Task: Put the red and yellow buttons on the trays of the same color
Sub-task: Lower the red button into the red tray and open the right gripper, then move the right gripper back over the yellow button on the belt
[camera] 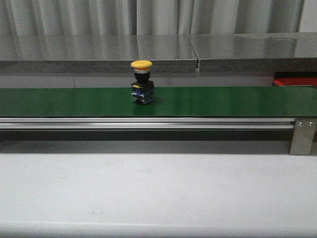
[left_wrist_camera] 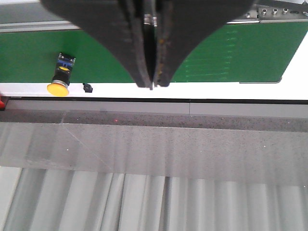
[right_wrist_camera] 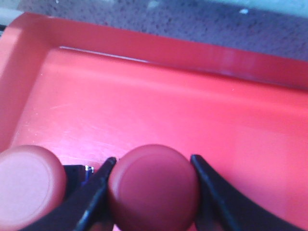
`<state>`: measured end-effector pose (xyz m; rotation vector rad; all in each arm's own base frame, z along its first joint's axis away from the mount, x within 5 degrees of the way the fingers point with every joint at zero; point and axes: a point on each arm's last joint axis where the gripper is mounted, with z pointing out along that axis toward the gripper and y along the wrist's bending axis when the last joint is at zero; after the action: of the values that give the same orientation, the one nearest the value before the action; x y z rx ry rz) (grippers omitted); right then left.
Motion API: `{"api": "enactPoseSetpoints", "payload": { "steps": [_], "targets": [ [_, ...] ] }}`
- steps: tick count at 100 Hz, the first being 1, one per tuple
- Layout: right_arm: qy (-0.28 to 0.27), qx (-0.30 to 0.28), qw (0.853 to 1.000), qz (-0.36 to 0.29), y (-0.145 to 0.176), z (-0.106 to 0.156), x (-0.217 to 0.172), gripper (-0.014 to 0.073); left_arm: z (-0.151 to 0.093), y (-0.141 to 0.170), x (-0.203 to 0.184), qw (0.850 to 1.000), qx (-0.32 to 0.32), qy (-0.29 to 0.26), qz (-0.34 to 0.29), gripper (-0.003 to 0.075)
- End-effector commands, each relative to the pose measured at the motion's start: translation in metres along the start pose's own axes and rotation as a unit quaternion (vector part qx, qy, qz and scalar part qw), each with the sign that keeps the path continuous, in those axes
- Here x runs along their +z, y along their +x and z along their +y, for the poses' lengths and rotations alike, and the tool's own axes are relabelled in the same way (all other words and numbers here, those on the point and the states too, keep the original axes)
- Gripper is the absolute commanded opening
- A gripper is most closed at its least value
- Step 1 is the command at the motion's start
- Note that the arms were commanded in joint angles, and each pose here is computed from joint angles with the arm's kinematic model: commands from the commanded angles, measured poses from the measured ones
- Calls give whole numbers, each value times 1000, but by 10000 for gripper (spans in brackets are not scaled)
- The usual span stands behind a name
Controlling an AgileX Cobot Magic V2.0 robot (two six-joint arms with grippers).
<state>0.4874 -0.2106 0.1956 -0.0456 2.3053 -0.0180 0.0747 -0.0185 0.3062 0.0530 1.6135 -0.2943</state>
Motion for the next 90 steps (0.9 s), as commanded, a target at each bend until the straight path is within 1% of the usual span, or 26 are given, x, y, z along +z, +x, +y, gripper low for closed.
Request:
{"api": "enactPoseSetpoints", "payload": {
  "steps": [1, 19, 24, 28, 31, 38, 43, 45, 50, 55, 62, 67, 90],
  "targets": [
    [36, -7, 997, -66, -35, -6, -35, -53, 0, -14, -1, 999, -8, -5, -43, -20],
    [36, -7, 997, -66, -35, -6, -35, -50, 0, -14, -1, 999, -8, -5, -43, -20],
    [36, -7, 997, -65, -35, -6, -35, -29, 0, -14, -1, 999, -8, -5, -43, -20],
    [35, -7, 997, -65, -35, -6, -35, 5, 0, -14, -1, 999, -8, -5, -43, -20],
    [34, -7, 997, -64, -35, -5, -35, 37, 0, -14, -1, 999, -8, -5, -43, -20],
    [33, -7, 997, -63, -35, -5, -34, 147, 0, -14, -1, 999, -8, -5, -43, -20],
    [32, -7, 998, -62, -35, -5, -34, 252, 0, -14, -1, 999, -8, -5, -43, -20],
    [31, -7, 998, -62, -35, -5, -34, 279, 0, -14, -1, 999, -8, -5, -43, -20],
    [31, -7, 998, -62, -35, -5, -34, 389, 0, -14, -1, 999, -8, -5, -43, -20],
    [32, -7, 998, -62, -35, -5, -34, 472, 0, -14, -1, 999, -8, -5, -43, -20],
    [33, -7, 997, -63, -35, -5, -34, 550, 0, -14, -1, 999, -8, -5, -43, -20],
    [35, -7, 997, -64, -35, -6, -35, 570, 0, -14, -1, 999, -8, -5, -43, -20],
    [41, -11, 996, -77, -43, -5, -46, 565, 0, -14, -1, 999, -8, -5, -43, -20]
  ]
}}
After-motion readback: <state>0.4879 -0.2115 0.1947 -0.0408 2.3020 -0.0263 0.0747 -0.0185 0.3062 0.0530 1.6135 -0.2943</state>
